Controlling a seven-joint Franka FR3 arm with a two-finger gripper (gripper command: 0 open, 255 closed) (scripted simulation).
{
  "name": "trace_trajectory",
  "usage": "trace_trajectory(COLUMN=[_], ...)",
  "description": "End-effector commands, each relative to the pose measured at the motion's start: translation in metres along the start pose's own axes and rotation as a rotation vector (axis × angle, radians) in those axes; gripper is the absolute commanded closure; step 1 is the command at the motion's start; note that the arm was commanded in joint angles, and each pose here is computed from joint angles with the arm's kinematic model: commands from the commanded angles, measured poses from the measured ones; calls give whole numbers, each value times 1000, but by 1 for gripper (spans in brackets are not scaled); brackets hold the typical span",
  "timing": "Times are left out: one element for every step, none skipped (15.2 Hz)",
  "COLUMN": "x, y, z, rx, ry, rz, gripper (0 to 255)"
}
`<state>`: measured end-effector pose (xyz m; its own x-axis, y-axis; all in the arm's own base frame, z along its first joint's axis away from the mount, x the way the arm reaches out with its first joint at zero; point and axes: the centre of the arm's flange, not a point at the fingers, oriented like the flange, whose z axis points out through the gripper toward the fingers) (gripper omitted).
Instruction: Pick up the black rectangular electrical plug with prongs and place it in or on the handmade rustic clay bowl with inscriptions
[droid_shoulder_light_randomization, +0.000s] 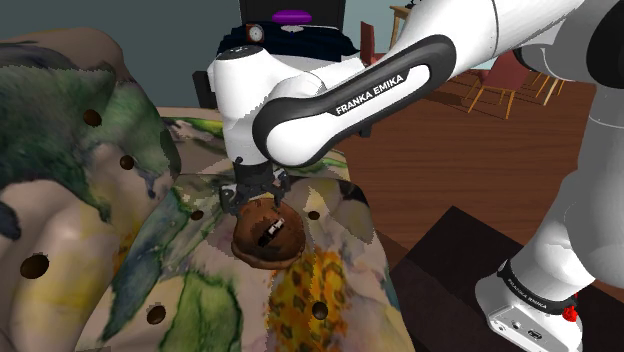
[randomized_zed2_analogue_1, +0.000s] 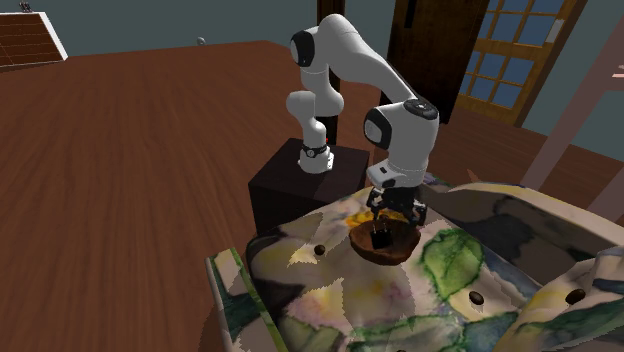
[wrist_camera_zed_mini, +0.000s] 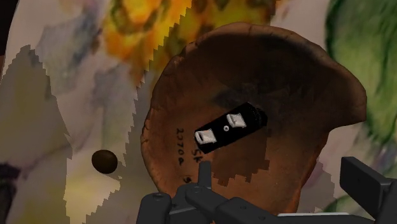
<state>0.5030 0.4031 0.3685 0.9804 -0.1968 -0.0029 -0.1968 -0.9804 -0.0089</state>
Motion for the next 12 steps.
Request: trace_trajectory(x=[0,0,0,0,0,0,0,0,0,0,0,0], y=[0,0,0,0,0,0,0,0,0,0,0,0], z=[-13,-26,-40,-50,-50,-50,-50,-50,-50,-50,-50,-50], rx=[0,0,0,0,0,0,0,0,0,0,0,0], ry=[0,0,0,0,0,0,0,0,0,0,0,0], rz=[0,0,0,0,0,0,0,0,0,0,0,0], gripper=[0,0,0,0,0,0,0,0,0,0,0,0])
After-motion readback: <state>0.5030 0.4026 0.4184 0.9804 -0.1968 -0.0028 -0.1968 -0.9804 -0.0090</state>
